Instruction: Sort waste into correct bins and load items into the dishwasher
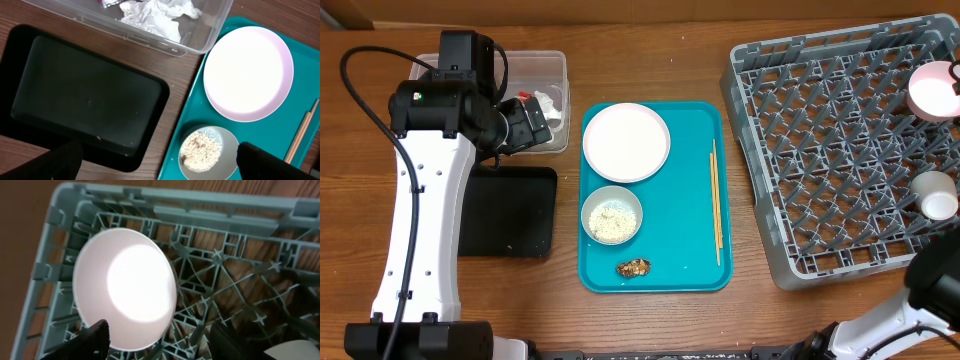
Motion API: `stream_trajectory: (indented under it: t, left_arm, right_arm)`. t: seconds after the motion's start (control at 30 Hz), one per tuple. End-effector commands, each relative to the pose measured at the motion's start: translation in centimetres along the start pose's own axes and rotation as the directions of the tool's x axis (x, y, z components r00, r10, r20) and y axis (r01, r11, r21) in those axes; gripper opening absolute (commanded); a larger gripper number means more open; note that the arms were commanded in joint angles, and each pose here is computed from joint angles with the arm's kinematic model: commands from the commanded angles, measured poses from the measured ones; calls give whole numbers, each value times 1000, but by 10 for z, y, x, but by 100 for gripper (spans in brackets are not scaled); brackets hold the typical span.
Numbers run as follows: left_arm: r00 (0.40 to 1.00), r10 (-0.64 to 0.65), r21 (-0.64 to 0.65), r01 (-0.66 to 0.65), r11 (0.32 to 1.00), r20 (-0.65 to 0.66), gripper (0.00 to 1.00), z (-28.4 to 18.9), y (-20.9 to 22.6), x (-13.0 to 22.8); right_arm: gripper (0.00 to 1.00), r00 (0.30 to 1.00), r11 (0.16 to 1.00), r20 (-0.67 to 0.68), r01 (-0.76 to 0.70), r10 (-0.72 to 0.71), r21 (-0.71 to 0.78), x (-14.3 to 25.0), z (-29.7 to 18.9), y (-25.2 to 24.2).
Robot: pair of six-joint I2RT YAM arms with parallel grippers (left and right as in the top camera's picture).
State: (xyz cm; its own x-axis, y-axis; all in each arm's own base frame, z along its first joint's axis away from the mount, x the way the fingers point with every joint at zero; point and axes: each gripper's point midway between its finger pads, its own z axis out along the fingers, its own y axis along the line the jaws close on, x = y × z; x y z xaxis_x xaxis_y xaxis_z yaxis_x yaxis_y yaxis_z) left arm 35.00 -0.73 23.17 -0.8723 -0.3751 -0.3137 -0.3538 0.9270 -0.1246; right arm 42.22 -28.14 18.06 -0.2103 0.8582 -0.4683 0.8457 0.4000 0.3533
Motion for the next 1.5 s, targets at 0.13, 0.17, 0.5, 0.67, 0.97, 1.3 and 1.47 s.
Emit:
stream_trajectory:
  t: [0.13,0.17,0.5,0.67,0.97,1.3,1.47]
  left_arm:
    - [1000,23,18,-23,1000,9,100,-3,-7,-1]
    - [1000,23,18,-23,1000,9,100,-3,-8,-1]
    - [1000,22,19,-22,1000,8,100,-3,-8,-1]
    - [1000,23,21,-23,1000,6,100,-3,-8,0]
    - [1000,23,22,-23,1000,9,100,-3,-8,-1]
    - [1000,23,20,-24,1000,4,100,-3,-8,0]
    - [1000,27,20,-27,999,4,100,-3,-8,0]
  right_arm:
    - [63,993,1000,-118,-15,16,15,26,47,-7]
    - [59,993,1000,-117,-14,16,19,26,49,-8]
    - [4,999,994,-38,3,2,108,11,47,-24]
    - [4,999,991,34,0,-5,137,-4,32,-26]
    - [4,825,835,344,248,-448,491,-75,-73,-17]
    - [4,709,604,215,355,-672,714,-22,-58,2]
    - [4,691,523,157,359,-706,773,1,-35,-15]
